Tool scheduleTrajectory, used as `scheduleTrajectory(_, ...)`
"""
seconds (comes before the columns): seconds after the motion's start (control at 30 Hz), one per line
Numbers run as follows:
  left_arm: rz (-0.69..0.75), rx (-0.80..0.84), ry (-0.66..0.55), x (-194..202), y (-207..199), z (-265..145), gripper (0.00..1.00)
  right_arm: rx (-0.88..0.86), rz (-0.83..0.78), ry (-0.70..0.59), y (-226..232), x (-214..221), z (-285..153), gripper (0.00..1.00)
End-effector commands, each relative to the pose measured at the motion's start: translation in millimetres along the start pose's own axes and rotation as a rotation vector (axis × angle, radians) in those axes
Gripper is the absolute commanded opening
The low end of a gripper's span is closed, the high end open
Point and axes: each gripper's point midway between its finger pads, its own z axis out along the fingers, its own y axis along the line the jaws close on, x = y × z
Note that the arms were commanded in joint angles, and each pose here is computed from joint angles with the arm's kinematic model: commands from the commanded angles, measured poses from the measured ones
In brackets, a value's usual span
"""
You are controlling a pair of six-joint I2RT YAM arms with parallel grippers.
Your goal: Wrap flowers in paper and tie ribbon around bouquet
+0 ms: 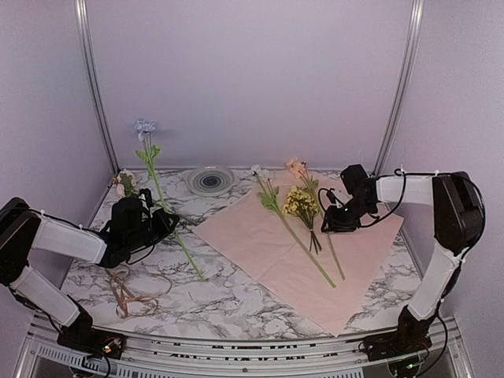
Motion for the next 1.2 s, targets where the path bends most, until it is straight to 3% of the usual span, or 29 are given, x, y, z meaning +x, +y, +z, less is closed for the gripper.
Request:
scheduleTrajectory(0.0, 0.055, 0.074, -0.019, -10, -29, -6, 0.0, 0.029, -0.082, -0.18, 27, -39, -58, 0.5)
scheduleTrajectory(0.17, 0.137, 0.219, -0.039, -8, -81, -14, 0.0, -0.116, -0.39, -0.344, 144, -43, -91, 0.63)
scheduleTrajectory(0.3, 0.152, 0.41, -0.067, -9, -131, -30, 0.0, -0.553, -0.661, -0.485, 286, -9, -123, 0.68)
scheduleTrajectory(0.4, 0.135, 0.534, -0.09, -8, -161, -46, 0.0, -0.792, -0.759, -0.492, 348, 22, -138, 0.71)
scheduleTrajectory(0.53, 0.112, 0.643, -0.124, -12, -184, -59, 0.0, -0.879, -0.771, -0.469, 385, 33, -127, 0.71)
scheduleTrajectory(0.73, 0.087, 0.72, -0.117, -7, -199, -66, 0.0, -0.89, -0.734, -0.406, 397, 33, -94, 0.69)
scheduleTrajectory(0.83, 0.091, 0.729, -0.113, -4, -201, -66, 0.0, -0.9, -0.728, -0.382, 400, 37, -83, 0.6)
scheduleTrajectory(1.0, 0.085, 0.716, -0.11, -1, -198, -60, 0.0, -0.843, -0.695, -0.391, 392, 33, -76, 0.0)
scheduleTrajectory(1.07, 0.083, 0.674, -0.124, -1, -189, -56, 0.0, -0.795, -0.652, -0.42, 381, 23, -77, 0.0)
scheduleTrajectory(1.17, 0.079, 0.539, -0.146, 0, -161, -44, 0.62, -0.701, -0.586, -0.398, 354, 7, -71, 0.0)
